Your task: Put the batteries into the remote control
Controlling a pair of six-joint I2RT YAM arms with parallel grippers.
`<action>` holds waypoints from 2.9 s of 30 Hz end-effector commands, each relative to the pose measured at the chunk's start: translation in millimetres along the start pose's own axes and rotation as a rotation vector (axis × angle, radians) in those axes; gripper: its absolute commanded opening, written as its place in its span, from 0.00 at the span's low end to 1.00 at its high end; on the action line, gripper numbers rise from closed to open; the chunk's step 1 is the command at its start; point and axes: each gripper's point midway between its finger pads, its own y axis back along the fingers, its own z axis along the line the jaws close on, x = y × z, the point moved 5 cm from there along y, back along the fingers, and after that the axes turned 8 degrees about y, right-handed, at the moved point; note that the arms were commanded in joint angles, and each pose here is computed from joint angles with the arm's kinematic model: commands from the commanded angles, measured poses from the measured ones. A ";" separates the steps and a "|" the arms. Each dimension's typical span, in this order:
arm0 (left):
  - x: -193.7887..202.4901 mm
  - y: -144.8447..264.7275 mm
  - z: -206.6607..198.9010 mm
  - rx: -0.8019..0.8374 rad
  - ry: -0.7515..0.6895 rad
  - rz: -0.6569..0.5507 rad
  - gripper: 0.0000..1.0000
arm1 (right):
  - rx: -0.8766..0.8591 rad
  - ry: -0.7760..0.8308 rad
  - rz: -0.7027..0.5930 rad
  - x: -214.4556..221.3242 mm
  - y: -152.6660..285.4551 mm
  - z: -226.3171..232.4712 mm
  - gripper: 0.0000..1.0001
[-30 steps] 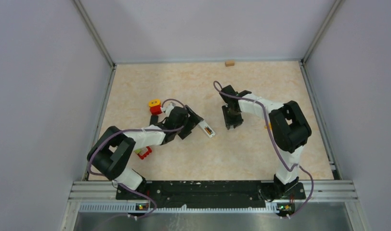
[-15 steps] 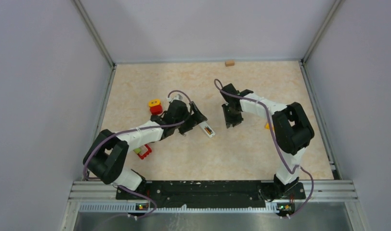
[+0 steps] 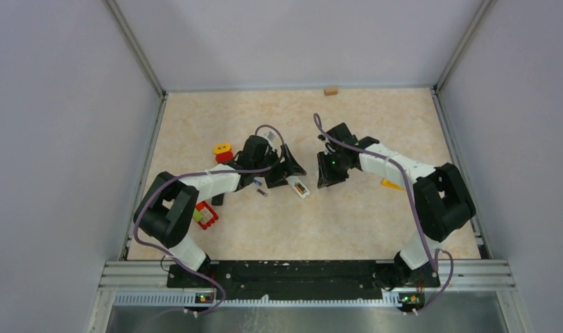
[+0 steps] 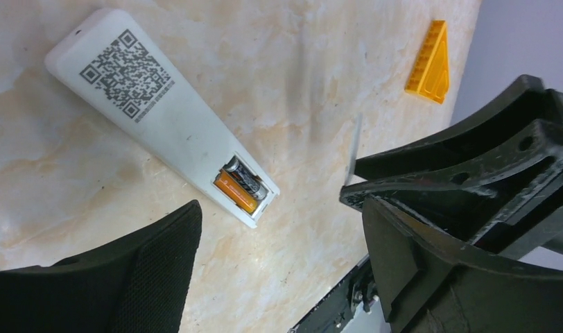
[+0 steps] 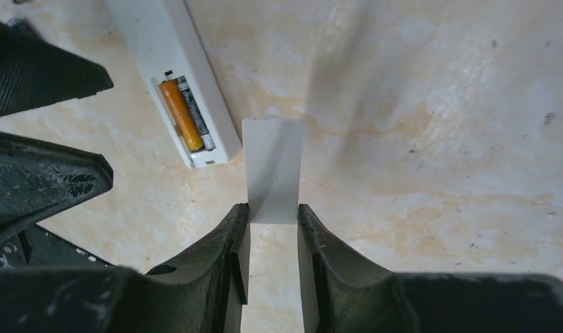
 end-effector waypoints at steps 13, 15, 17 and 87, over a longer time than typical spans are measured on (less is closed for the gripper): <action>-3.1 0.0 -21.2 0.145 -0.016 0.117 0.61 | -0.327 0.177 -0.084 -2.5 11.6 55.9 0.28; -2.9 0.0 -21.6 0.149 -0.013 0.121 0.58 | -0.337 0.176 -0.087 -3.3 11.5 58.2 0.28; -2.6 -0.3 -20.7 0.144 -0.009 0.121 0.55 | -0.347 0.179 -0.089 -3.8 11.0 60.0 0.28; -10.3 113.7 -103.6 0.610 0.369 -0.063 0.00 | -0.986 -0.540 -0.761 -33.7 129.4 116.4 0.45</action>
